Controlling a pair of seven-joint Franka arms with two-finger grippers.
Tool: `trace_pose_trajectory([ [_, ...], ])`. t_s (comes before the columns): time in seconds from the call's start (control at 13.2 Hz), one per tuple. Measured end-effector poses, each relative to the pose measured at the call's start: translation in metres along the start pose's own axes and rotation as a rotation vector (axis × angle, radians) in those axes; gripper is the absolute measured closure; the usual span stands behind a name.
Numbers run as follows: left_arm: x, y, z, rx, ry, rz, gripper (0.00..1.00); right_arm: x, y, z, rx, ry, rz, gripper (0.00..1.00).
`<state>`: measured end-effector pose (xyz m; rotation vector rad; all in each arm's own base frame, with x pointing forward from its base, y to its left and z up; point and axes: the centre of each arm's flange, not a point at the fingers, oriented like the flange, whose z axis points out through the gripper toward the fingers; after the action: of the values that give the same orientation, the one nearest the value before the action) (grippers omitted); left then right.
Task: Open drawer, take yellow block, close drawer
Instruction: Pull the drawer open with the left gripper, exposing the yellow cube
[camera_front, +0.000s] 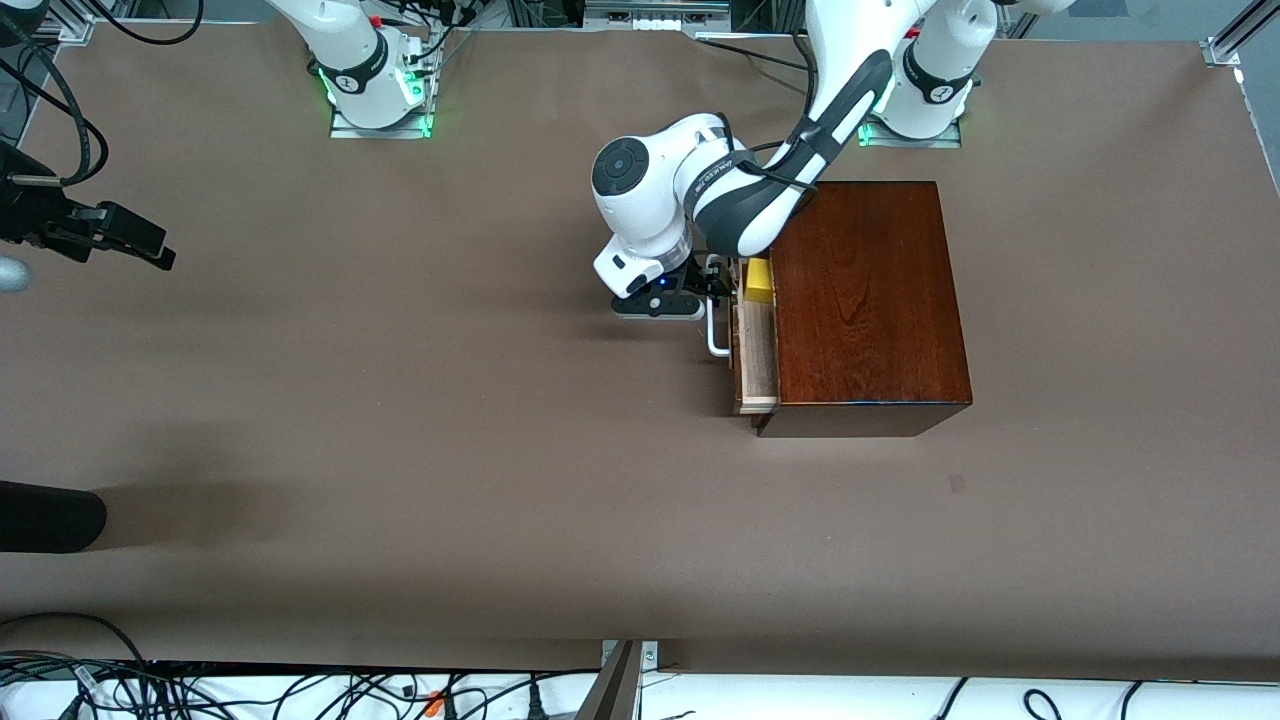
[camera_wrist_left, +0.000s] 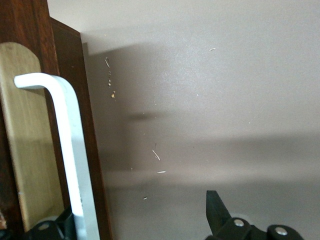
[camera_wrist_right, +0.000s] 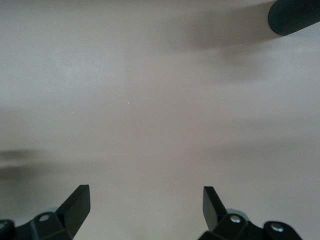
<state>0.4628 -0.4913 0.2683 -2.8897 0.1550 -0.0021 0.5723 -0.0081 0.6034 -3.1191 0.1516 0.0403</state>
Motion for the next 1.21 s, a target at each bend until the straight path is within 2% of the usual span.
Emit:
trace_pose_trajectory([
  [0.3,-0.004,0.012,-0.010,-0.033,0.029,0.009,0.00,0.000,0.000,0.000,0.000,0.002,0.000,0.00],
  [1.21,-0.002,0.014,-0.012,-0.056,0.023,-0.010,0.00,0.000,0.000,0.000,0.000,0.003,0.000,0.00],
])
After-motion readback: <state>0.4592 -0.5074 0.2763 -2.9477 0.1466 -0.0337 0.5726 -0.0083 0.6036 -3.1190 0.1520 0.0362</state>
